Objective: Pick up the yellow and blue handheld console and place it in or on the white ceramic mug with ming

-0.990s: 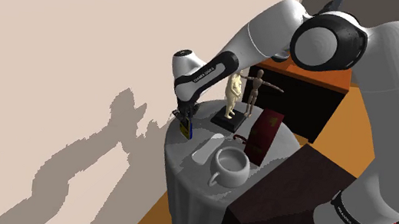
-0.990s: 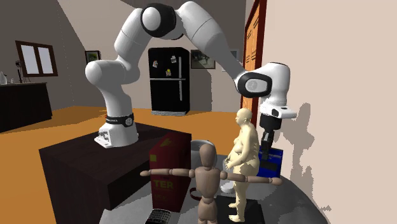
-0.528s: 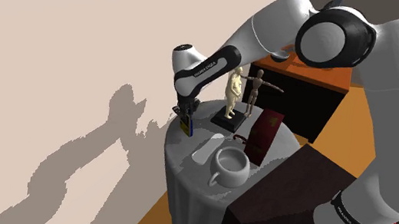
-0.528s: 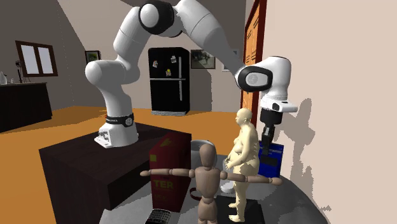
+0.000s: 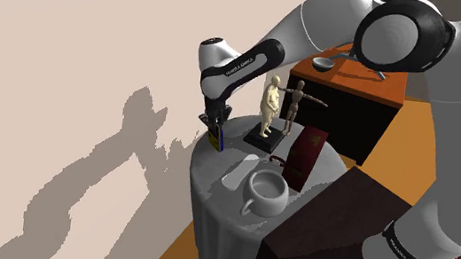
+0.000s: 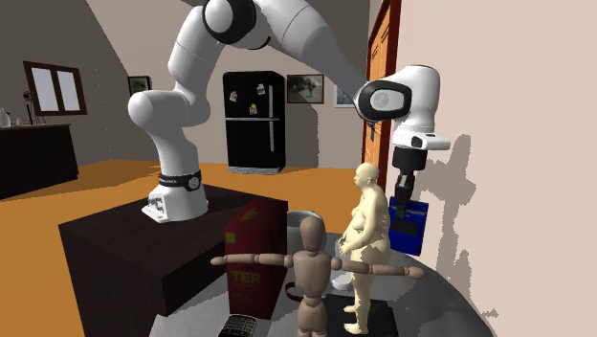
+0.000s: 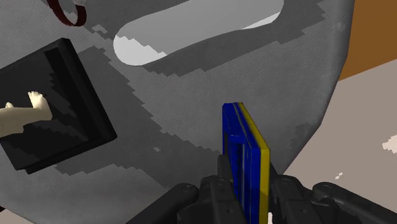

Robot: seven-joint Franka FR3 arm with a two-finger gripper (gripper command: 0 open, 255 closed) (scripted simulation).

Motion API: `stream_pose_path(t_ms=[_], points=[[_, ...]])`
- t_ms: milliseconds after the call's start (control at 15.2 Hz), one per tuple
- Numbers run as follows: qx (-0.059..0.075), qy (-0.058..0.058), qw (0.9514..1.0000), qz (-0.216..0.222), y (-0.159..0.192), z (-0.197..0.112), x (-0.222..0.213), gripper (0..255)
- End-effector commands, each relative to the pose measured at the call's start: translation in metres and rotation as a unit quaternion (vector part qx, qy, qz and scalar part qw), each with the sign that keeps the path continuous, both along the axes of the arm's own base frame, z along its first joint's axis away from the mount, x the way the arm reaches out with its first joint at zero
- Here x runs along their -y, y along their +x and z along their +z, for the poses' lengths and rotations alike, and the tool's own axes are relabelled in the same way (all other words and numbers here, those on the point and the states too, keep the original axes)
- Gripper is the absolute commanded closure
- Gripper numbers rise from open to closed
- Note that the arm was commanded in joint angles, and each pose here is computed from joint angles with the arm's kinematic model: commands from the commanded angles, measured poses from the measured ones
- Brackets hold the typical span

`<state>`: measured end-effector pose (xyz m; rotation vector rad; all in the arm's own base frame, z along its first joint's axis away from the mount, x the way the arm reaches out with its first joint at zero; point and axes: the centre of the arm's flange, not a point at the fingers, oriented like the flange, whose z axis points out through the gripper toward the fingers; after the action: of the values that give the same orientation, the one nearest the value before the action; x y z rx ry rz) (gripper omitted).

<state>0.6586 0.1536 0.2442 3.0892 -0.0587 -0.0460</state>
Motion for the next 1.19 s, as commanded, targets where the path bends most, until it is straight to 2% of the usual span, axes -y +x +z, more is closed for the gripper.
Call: stream_pose_path(t_ms=[0, 1122], points=[[0.000, 0.000, 1.0000, 0.000, 0.000, 0.012, -0.001, 255], [0.000, 0.000, 1.0000, 0.000, 0.000, 0.102, -0.001, 255]])
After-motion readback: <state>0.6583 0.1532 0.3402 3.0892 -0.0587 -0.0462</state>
